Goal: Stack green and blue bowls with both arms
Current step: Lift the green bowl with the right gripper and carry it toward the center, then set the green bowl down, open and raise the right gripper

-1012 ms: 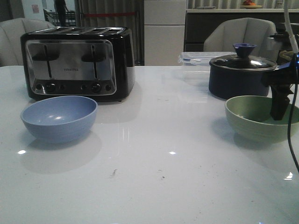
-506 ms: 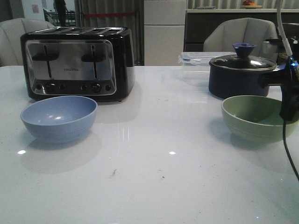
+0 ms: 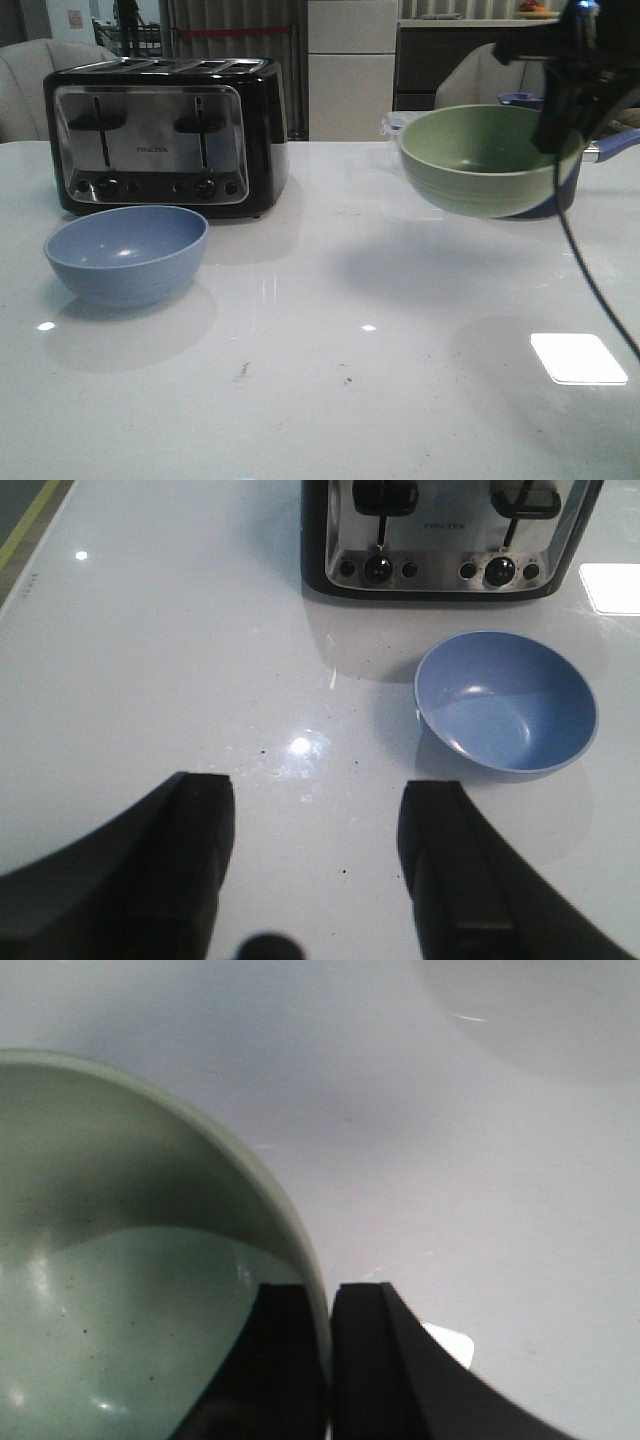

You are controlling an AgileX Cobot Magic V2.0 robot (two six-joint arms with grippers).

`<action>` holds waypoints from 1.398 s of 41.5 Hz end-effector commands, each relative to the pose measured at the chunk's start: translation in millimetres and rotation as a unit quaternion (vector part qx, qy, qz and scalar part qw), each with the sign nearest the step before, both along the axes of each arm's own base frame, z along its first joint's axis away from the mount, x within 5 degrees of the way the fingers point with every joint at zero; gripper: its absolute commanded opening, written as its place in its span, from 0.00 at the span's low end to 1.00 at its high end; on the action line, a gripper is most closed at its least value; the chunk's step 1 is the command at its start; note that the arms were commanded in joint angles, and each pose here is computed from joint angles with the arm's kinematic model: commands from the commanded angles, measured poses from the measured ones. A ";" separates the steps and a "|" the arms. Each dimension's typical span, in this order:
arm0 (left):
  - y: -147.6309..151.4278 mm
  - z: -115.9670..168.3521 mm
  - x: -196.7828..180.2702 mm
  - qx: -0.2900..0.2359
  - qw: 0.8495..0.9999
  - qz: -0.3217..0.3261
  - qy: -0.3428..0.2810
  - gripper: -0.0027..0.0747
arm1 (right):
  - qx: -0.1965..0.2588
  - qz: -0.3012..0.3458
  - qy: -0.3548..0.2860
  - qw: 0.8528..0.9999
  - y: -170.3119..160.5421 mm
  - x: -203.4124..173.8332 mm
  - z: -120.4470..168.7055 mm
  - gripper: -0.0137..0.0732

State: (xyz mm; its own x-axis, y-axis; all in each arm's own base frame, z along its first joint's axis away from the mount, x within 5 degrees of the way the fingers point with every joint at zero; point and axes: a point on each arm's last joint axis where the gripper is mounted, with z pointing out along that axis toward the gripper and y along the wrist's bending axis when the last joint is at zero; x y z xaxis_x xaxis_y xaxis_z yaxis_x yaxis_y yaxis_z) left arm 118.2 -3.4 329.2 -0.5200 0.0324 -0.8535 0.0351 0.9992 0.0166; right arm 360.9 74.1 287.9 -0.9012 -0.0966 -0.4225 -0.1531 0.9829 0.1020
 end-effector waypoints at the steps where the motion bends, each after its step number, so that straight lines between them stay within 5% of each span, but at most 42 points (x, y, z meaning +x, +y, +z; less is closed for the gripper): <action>1: -0.2 13.4 4.0 -0.002 0.999 0.000 -0.044 0.58 | 0.026 0.041 -0.052 0.997 30.4 -10.7 31.0 0.22; 11: -0.2 13.4 4.0 -0.002 0.999 0.000 -0.044 0.58 | 0.032 0.116 -0.032 0.992 93.0 -16.5 4.6 0.22; 24: -0.2 13.4 4.0 -0.002 0.999 0.000 -0.044 0.58 | 0.024 0.149 0.014 0.989 132.7 -9.1 -50.8 0.23; 35: -0.2 13.4 4.0 -0.002 0.999 0.000 -0.044 0.58 | 0.011 0.150 0.018 0.988 134.4 -2.9 -66.7 0.57; 40: -0.2 13.4 4.0 -0.002 0.999 0.000 -0.044 0.58 | 0.010 0.152 0.001 0.988 133.4 -2.7 -57.0 0.66; 58: -0.2 13.4 4.0 -0.002 0.999 0.000 -0.044 0.58 | 0.037 0.171 -0.175 0.969 86.3 -82.1 37.1 0.66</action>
State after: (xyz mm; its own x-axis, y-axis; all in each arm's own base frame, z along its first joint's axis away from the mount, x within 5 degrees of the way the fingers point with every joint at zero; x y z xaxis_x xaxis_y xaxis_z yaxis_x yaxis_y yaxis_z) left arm 118.2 -3.4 329.2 -0.5200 0.0324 -0.8535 0.0351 0.9992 0.0166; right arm 299.2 173.3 290.0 -0.7265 -0.3445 -0.5946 -0.4851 0.8699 0.0887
